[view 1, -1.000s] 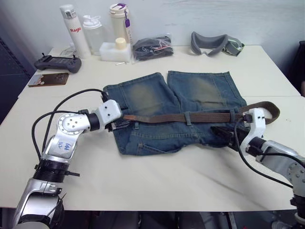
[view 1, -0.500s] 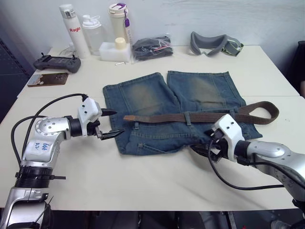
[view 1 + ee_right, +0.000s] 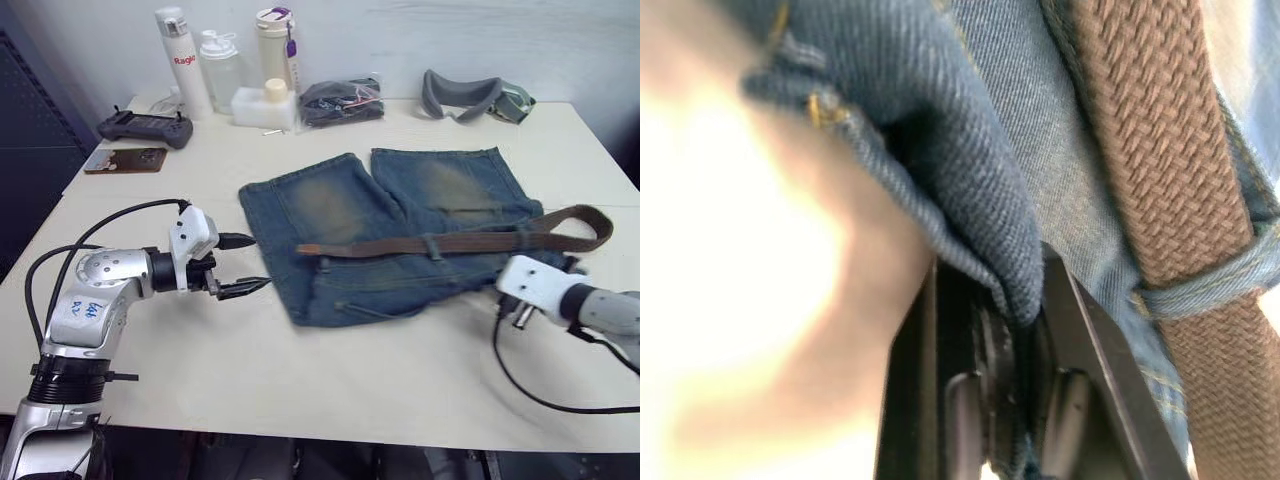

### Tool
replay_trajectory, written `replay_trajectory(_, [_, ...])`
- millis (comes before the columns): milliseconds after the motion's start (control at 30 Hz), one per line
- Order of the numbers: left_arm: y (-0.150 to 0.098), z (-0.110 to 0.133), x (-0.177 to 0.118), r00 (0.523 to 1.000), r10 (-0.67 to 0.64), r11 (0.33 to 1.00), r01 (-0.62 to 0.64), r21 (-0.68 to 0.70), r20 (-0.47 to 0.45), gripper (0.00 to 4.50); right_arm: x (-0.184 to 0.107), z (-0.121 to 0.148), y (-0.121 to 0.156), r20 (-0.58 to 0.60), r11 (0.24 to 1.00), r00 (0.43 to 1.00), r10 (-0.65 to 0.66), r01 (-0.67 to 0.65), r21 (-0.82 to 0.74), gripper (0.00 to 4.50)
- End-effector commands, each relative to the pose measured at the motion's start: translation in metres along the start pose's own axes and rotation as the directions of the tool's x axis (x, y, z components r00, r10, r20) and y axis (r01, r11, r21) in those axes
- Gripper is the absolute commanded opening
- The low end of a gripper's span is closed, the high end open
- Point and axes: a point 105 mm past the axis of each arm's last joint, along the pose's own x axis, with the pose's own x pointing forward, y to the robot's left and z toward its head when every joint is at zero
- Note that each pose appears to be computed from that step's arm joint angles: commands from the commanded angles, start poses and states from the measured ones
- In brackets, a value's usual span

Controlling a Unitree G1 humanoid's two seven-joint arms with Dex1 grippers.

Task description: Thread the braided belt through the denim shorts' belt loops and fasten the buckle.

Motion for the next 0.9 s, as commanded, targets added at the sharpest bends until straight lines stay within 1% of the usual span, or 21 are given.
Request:
replay_trajectory(33, [-0.013,0.008,0.017,0.998,-0.054,0.998,0.053,0.027,0.032,4.50,-0.005,-0.027,-0.035,-0.052,0.982,0.990,-0.133,0.124,-0.144,0.02])
replay_trajectory(100, [-0.015,0.010,0.026,0.996,-0.067,0.998,0.067,0.017,0.054,4.50,-0.004,-0.036,-0.051,-0.065,0.960,0.975,-0.213,0.196,-0.198,0.02])
replay_trajectory(167, [-0.014,0.011,0.033,0.995,-0.080,0.997,0.079,0.018,0.067,4.50,-0.007,-0.039,-0.057,-0.060,0.961,0.973,-0.225,0.211,-0.179,0.02])
replay_trajectory(200, [-0.014,0.011,0.035,0.994,-0.085,0.996,0.084,0.014,0.075,4.50,-0.010,-0.038,-0.059,-0.047,0.964,0.973,-0.226,0.216,-0.155,0.88])
replay_trajectory(267, [-0.015,0.011,0.040,0.991,-0.100,0.995,0.099,0.013,0.085,4.50,-0.018,-0.041,-0.058,-0.053,0.968,0.976,-0.211,0.201,-0.150,1.58])
replay_trajectory(300, [-0.017,0.012,0.043,0.991,-0.105,0.994,0.104,0.015,0.088,4.50,-0.022,-0.045,-0.058,-0.063,0.969,0.977,-0.205,0.193,-0.156,2.05])
replay_trajectory(367, [-0.018,0.012,0.048,0.988,-0.114,0.993,0.114,0.007,0.104,4.50,-0.038,-0.061,-0.059,-0.131,0.963,0.968,-0.214,0.186,-0.195,3.01])
replay_trajectory(400, [-0.019,0.013,0.051,0.986,-0.121,0.993,0.122,-0.001,0.116,4.50,-0.050,-0.070,-0.061,-0.167,0.960,0.960,-0.226,0.191,-0.205,3.32])
replay_trajectory(433, [-0.020,0.013,0.052,0.984,-0.125,0.992,0.127,-0.007,0.124,4.50,-0.058,-0.076,-0.063,-0.189,0.958,0.953,-0.235,0.194,-0.211,3.82])
replay_trajectory(500, [-0.025,0.014,0.058,0.980,-0.145,0.989,0.148,-0.013,0.139,4.50,-0.083,-0.084,-0.071,-0.228,0.950,0.932,-0.281,0.236,-0.204,4.44])
replay_trajectory(533, [-0.027,0.015,0.060,0.975,-0.160,0.986,0.165,-0.021,0.152,4.50,-0.092,-0.077,-0.076,-0.212,0.948,0.924,-0.317,0.301,-0.104,4.44])
replay_trajectory(567, [-0.028,0.017,0.062,0.969,-0.179,0.982,0.187,-0.031,0.168,4.50,-0.096,-0.055,-0.078,-0.145,0.924,0.925,-0.351,0.367,0.105,4.44])
replay_trajectory(600, [-0.029,0.017,0.063,0.965,-0.192,0.979,0.202,-0.040,0.180,4.50,-0.097,-0.033,-0.073,-0.074,0.891,0.935,-0.346,0.352,0.286,4.44])
replay_trajectory(633, [-0.030,0.018,0.065,0.960,-0.203,0.975,0.217,-0.053,0.195,4.50,-0.095,-0.007,-0.063,0.019,0.845,0.948,-0.316,0.273,0.460,4.44])
replay_trajectory(667, [-0.031,0.020,0.068,0.955,-0.212,0.971,0.229,-0.063,0.208,4.50,-0.093,0.017,-0.052,0.100,0.801,0.954,-0.282,0.177,0.572,4.44])
replay_trajectory(733, [-0.034,0.023,0.071,0.947,-0.228,0.966,0.250,-0.072,0.225,4.50,-0.091,0.065,-0.030,0.299,0.705,0.927,-0.228,-0.055,0.708,4.44])
replay_trajectory(767, [-0.036,0.026,0.072,0.943,-0.236,0.963,0.260,-0.076,0.234,4.50,-0.091,0.082,-0.021,0.370,0.638,0.905,-0.209,-0.161,0.753,4.44])
replay_trajectory(800, [-0.036,0.028,0.072,0.940,-0.241,0.961,0.267,-0.079,0.241,4.50,-0.091,0.095,-0.014,0.418,0.567,0.887,-0.199,-0.243,0.787,4.44])
replay_trajectory(833, [-0.038,0.029,0.071,0.938,-0.244,0.959,0.271,-0.081,0.245,4.50,-0.092,0.101,-0.010,0.436,0.517,0.879,-0.193,-0.287,0.807,4.44])
replay_trajectory(867, [-0.038,0.032,0.070,0.936,-0.249,0.957,0.277,-0.084,0.250,4.50,-0.083,0.115,0.007,0.475,0.366,0.862,-0.179,-0.390,0.845,4.44])
replay_trajectory(900, [-0.038,0.033,0.069,0.935,-0.251,0.956,0.280,-0.084,0.252,4.50,-0.076,0.123,0.020,0.486,0.237,0.857,-0.170,-0.443,0.865,4.44])
